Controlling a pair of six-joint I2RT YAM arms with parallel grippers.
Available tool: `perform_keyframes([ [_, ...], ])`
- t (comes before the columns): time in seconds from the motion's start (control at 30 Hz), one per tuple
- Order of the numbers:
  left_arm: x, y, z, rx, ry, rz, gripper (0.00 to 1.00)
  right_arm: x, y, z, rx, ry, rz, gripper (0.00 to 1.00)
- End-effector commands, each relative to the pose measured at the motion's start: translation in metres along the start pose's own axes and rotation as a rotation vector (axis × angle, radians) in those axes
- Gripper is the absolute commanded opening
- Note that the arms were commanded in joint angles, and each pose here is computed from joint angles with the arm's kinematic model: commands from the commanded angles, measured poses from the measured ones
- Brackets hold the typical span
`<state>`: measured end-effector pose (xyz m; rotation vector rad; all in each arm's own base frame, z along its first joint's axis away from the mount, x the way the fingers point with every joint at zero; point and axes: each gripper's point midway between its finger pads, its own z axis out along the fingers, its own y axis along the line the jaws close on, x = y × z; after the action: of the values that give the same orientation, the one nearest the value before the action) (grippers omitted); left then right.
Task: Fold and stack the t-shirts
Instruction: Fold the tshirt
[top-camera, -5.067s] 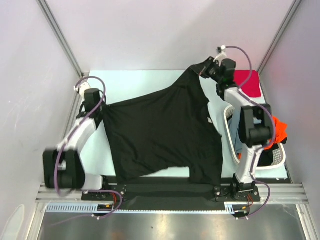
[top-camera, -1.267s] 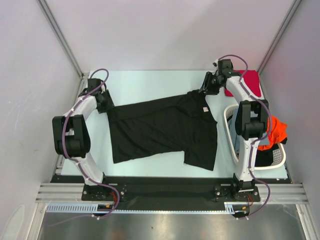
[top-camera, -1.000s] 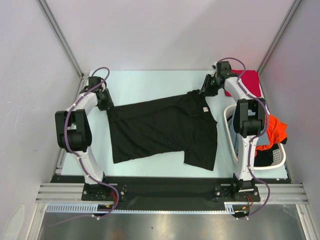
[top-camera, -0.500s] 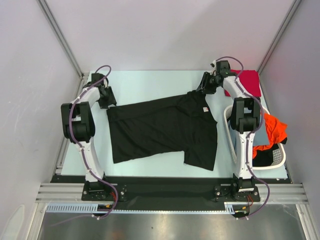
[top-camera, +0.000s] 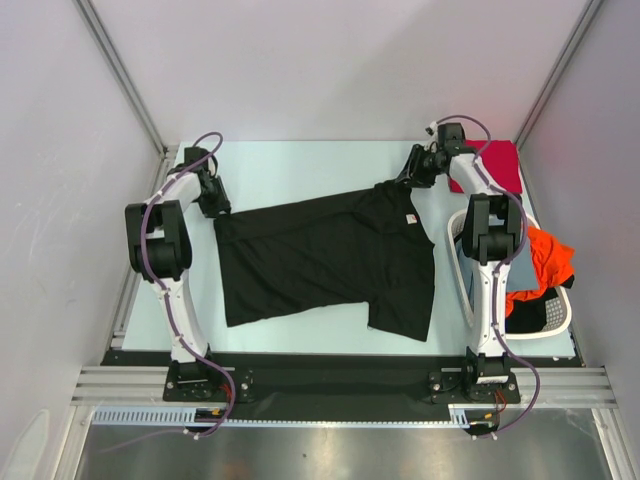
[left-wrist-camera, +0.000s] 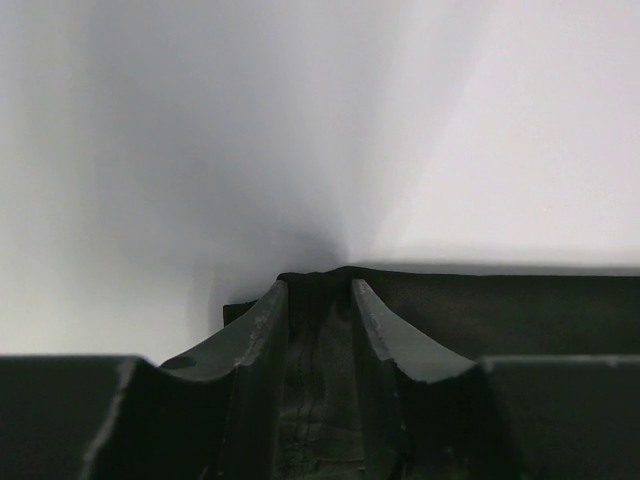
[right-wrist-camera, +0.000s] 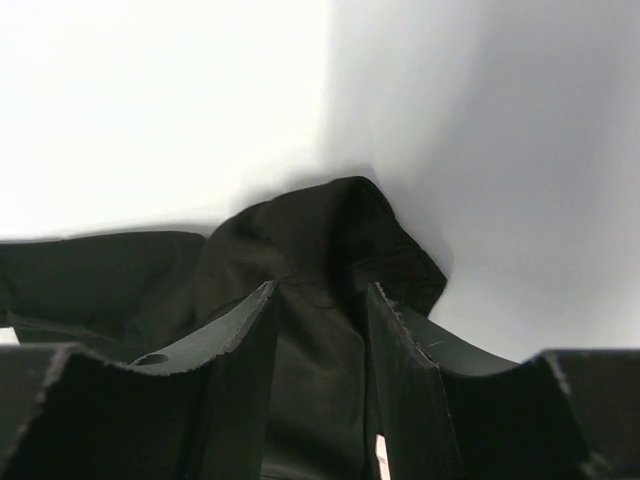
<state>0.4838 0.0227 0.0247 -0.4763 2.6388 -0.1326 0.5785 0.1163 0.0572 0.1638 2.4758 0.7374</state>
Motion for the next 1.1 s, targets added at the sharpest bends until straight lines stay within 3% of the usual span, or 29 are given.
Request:
perform_keyframes([
  [0.0,-0.007,-0.002,0.001,0.028,-0.018,-0.005,0.35,-0.019,0.016,0.002,-0.06,-0.051,-0.019,0.45],
  [0.4,-0.01,0.003,0.005,0.015,-0.023,-0.011,0.11,-0.021,0.013,0.02,-0.091,-0.059,0.036,0.39],
  [0.5,-0.01,0.007,0.005,0.0,-0.024,-0.012,0.01,-0.023,0.012,0.02,-0.085,-0.067,0.045,0.27],
  [0.53,-0.01,0.008,0.005,-0.009,-0.025,-0.012,0.0,-0.025,0.009,0.019,-0.073,-0.074,0.052,0.14],
  [0.73,-0.011,0.017,0.005,-0.049,-0.03,-0.021,0.0,-0.04,-0.008,0.002,0.031,-0.126,0.074,0.0],
  [1.07,-0.01,0.016,-0.005,-0.052,-0.039,-0.043,0.04,-0.045,-0.003,-0.005,0.03,-0.123,0.094,0.04],
])
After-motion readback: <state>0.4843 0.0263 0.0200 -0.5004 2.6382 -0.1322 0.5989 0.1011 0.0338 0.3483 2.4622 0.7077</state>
